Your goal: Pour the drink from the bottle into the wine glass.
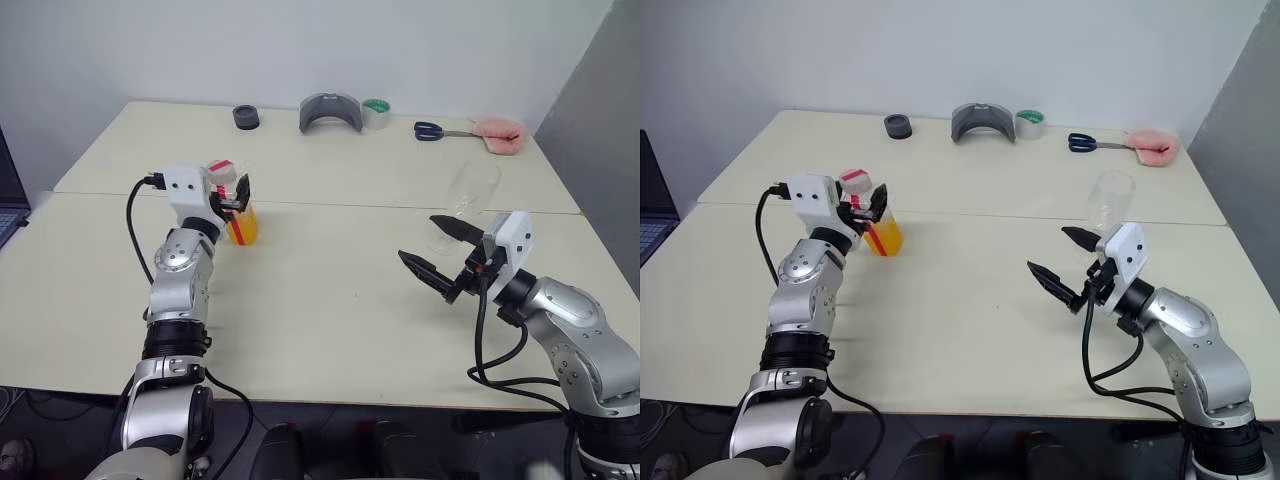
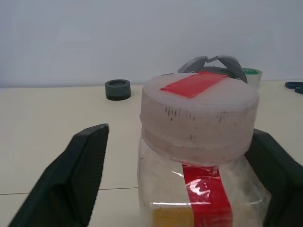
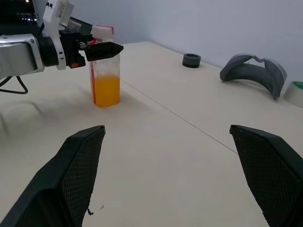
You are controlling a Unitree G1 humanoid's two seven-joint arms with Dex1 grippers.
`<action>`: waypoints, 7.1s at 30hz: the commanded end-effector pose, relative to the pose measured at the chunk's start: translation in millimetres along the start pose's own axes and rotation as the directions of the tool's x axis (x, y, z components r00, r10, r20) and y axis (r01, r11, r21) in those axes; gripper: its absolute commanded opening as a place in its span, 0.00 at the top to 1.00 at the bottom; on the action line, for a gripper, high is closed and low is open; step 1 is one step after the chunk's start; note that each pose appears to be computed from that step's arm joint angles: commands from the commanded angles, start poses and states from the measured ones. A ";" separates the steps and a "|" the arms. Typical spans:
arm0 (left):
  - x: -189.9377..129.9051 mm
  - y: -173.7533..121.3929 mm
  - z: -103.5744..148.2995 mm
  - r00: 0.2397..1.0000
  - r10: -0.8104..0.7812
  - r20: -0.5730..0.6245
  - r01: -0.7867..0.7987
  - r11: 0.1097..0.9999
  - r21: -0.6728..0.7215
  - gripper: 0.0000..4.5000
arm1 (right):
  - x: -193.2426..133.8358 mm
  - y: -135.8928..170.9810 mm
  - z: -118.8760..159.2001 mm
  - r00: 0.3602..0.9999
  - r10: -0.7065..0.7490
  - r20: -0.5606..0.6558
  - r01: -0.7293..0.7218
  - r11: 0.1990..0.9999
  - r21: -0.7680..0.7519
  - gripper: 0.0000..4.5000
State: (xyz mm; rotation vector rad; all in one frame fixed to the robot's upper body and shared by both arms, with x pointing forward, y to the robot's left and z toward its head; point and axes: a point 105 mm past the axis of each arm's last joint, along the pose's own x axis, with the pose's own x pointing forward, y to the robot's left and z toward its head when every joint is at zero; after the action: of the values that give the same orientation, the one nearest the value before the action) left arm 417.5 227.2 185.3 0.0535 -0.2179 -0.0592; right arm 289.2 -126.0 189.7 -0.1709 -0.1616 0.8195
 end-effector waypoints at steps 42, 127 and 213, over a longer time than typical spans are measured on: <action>3.3 -29.3 37.4 0.982 -0.184 0.053 0.183 0.983 0.008 0.54 | 17.0 -14.8 23.9 0.998 -0.065 0.026 0.066 0.997 -0.029 0.00; -89.6 -167.4 104.9 0.274 -0.961 0.036 0.960 0.271 -0.070 0.54 | 111.8 44.3 115.5 0.789 0.574 0.218 -0.601 0.795 0.083 0.61; -68.5 -168.9 84.0 0.458 -0.889 0.019 0.888 0.457 -0.046 0.54 | 105.9 19.0 93.3 0.975 0.127 0.180 -0.142 0.987 0.073 0.59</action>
State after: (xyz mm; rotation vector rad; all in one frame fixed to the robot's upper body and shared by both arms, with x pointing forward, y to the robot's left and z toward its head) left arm 349.6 72.2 222.3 0.0855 -0.0845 -1.0052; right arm 327.3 -17.6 263.3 -0.0315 -0.2090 0.9329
